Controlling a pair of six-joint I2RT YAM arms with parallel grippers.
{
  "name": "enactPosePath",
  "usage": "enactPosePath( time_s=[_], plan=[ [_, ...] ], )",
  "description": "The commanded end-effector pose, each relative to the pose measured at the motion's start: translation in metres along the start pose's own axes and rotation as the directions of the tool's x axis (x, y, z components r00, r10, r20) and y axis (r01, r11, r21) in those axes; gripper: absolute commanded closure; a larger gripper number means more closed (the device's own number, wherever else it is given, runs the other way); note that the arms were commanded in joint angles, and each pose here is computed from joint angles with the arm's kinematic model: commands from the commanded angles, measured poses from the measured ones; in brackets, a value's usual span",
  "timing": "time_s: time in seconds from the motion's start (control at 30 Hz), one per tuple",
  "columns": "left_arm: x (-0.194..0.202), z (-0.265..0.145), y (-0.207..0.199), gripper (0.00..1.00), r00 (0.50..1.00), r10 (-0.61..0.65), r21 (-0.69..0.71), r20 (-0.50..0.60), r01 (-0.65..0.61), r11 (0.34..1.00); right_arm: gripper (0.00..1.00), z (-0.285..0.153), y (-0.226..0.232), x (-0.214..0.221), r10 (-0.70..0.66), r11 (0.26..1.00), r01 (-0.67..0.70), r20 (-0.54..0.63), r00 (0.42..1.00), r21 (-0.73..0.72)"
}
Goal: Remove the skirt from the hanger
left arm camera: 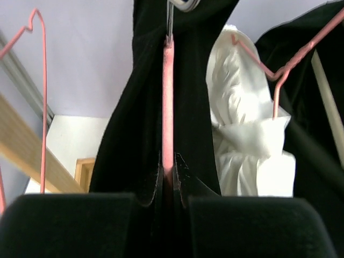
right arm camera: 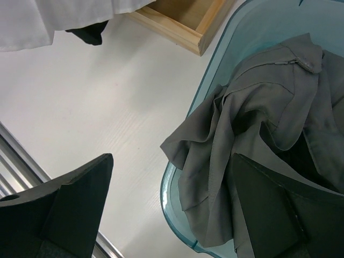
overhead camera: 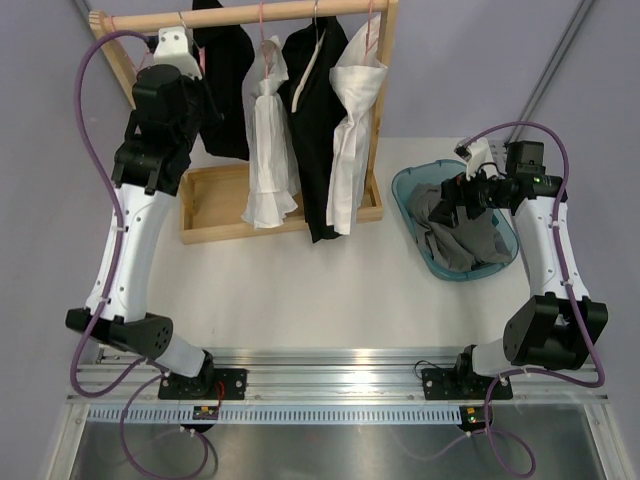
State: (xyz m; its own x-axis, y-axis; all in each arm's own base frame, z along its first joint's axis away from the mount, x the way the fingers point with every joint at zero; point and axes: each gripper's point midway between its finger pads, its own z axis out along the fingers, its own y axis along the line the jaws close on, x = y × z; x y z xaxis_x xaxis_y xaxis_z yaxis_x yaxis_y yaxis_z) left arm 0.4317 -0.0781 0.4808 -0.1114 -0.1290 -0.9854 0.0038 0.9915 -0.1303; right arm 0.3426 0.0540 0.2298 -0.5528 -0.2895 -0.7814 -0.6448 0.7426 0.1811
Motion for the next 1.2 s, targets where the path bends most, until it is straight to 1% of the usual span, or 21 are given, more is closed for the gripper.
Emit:
enactPosePath(
  time_s=[0.0, 0.2, 0.37, 0.4, 0.47, 0.5, 0.57, 0.6, 0.63, 0.67, 0.73, 0.77, 0.83, 0.9, 0.93, 0.97, 1.0, 1.07, 1.1, 1.13, 1.17],
  plan=[
    [-0.024, -0.023, 0.002, 1.00, 0.993, -0.022, 0.027, 0.112, 0.019, 0.999, 0.01, -0.011, 0.017, -0.013, -0.031, 0.998, 0.034, 0.054, 0.998, -0.047],
    [0.018, -0.042, 0.008, 1.00, 0.999, -0.031, 0.034, 0.013, 0.030, 0.999, 0.01, -0.021, 0.057, -0.009, -0.120, 0.972, 0.139, 0.107, 0.987, -0.189],
    [0.057, -0.064, 0.021, 1.00, 0.997, -0.022, 0.008, -0.076, 0.022, 1.000, 0.01, -0.029, 0.098, -0.003, -0.233, 0.913, 0.284, 0.197, 0.952, -0.293],
    [0.055, -0.076, 0.022, 1.00, 0.997, -0.032, 0.011, -0.068, 0.033, 0.999, 0.01, -0.034, 0.106, -0.005, -0.285, 0.893, 0.347, 0.236, 0.929, -0.287],
    [0.079, -0.087, 0.024, 1.00, 0.990, -0.033, 0.021, -0.139, 0.036, 0.999, 0.01, -0.036, 0.125, 0.000, -0.287, 0.857, 0.385, 0.303, 0.909, -0.342],
    [0.081, -0.101, 0.022, 1.00, 0.988, -0.056, 0.043, -0.143, 0.063, 0.997, 0.01, -0.040, 0.134, -0.001, -0.345, 0.818, 0.465, 0.358, 0.867, -0.338],
    [0.118, -0.115, 0.021, 1.00, 0.967, -0.081, 0.051, -0.242, 0.096, 0.994, 0.01, -0.047, 0.160, 0.007, -0.327, 0.774, 0.479, 0.388, 0.862, -0.414],
    [0.131, -0.123, 0.020, 1.00, 0.957, -0.090, 0.062, -0.276, 0.111, 0.992, 0.00, -0.044, 0.173, 0.010, -0.385, 0.711, 0.550, 0.412, 0.826, -0.439],
    [0.136, -0.139, 0.022, 1.00, 0.954, -0.106, 0.067, -0.282, 0.129, 0.989, 0.00, -0.048, 0.184, 0.019, -0.369, 0.698, 0.522, 0.379, 0.849, -0.490],
    [0.167, -0.149, 0.026, 1.00, 0.924, -0.127, 0.039, -0.362, 0.151, 0.988, 0.01, -0.049, 0.194, 0.019, -0.383, 0.662, 0.542, 0.387, 0.838, -0.517],
    [0.185, -0.174, 0.022, 1.00, 0.900, -0.152, 0.070, -0.408, 0.197, 0.978, 0.01, -0.046, 0.211, 0.022, -0.388, 0.618, 0.538, 0.374, 0.843, -0.573],
    [0.211, -0.186, 0.024, 1.00, 0.860, -0.165, 0.047, -0.483, 0.214, 0.976, 0.04, -0.043, 0.215, 0.023, -0.392, 0.610, 0.533, 0.361, 0.846, -0.586],
    [0.231, -0.207, 0.011, 1.00, 0.814, -0.162, 0.102, -0.558, 0.261, 0.960, 0.06, -0.031, 0.228, 0.022, -0.438, 0.589, 0.545, 0.331, 0.836, -0.597],
    [0.251, -0.232, 0.003, 1.00, 0.759, -0.154, 0.136, -0.633, 0.305, 0.943, 0.07, -0.025, 0.242, 0.024, -0.412, 0.639, 0.477, 0.254, 0.875, -0.604],
    [0.259, -0.243, 0.000, 1.00, 0.732, -0.141, 0.149, -0.667, 0.317, 0.937, 0.07, -0.011, 0.252, 0.020, -0.481, 0.613, 0.549, 0.282, 0.830, -0.568],
    [0.263, -0.251, -0.003, 1.00, 0.718, -0.134, 0.168, -0.683, 0.332, 0.928, 0.07, -0.008, 0.259, 0.018, -0.491, 0.616, 0.558, 0.282, 0.824, -0.556],
    [0.272, -0.260, -0.010, 1.00, 0.686, -0.114, 0.198, -0.719, 0.359, 0.912, 0.07, -0.002, 0.267, 0.006, -0.462, 0.657, 0.535, 0.278, 0.843, -0.531],
    [0.282, -0.273, -0.018, 1.00, 0.647, -0.077, 0.239, -0.759, 0.387, 0.891, 0.07, 0.003, 0.289, 0.002, -0.484, 0.650, 0.541, 0.258, 0.836, -0.534],
    [0.285, -0.282, -0.026, 1.00, 0.619, -0.057, 0.271, -0.783, 0.423, 0.865, 0.07, 0.012, 0.296, 0.003, -0.451, 0.678, 0.478, 0.197, 0.871, -0.558],
    [0.294, -0.287, -0.030, 1.00, 0.588, -0.040, 0.279, -0.808, 0.442, 0.852, 0.07, 0.019, 0.296, -0.002, -0.456, 0.707, 0.473, 0.172, 0.873, -0.526],
    [0.297, -0.291, -0.035, 1.00, 0.573, -0.026, 0.296, -0.819, 0.461, 0.837, 0.07, 0.018, 0.312, -0.006, -0.470, 0.682, 0.488, 0.184, 0.863, -0.546]
  ],
)
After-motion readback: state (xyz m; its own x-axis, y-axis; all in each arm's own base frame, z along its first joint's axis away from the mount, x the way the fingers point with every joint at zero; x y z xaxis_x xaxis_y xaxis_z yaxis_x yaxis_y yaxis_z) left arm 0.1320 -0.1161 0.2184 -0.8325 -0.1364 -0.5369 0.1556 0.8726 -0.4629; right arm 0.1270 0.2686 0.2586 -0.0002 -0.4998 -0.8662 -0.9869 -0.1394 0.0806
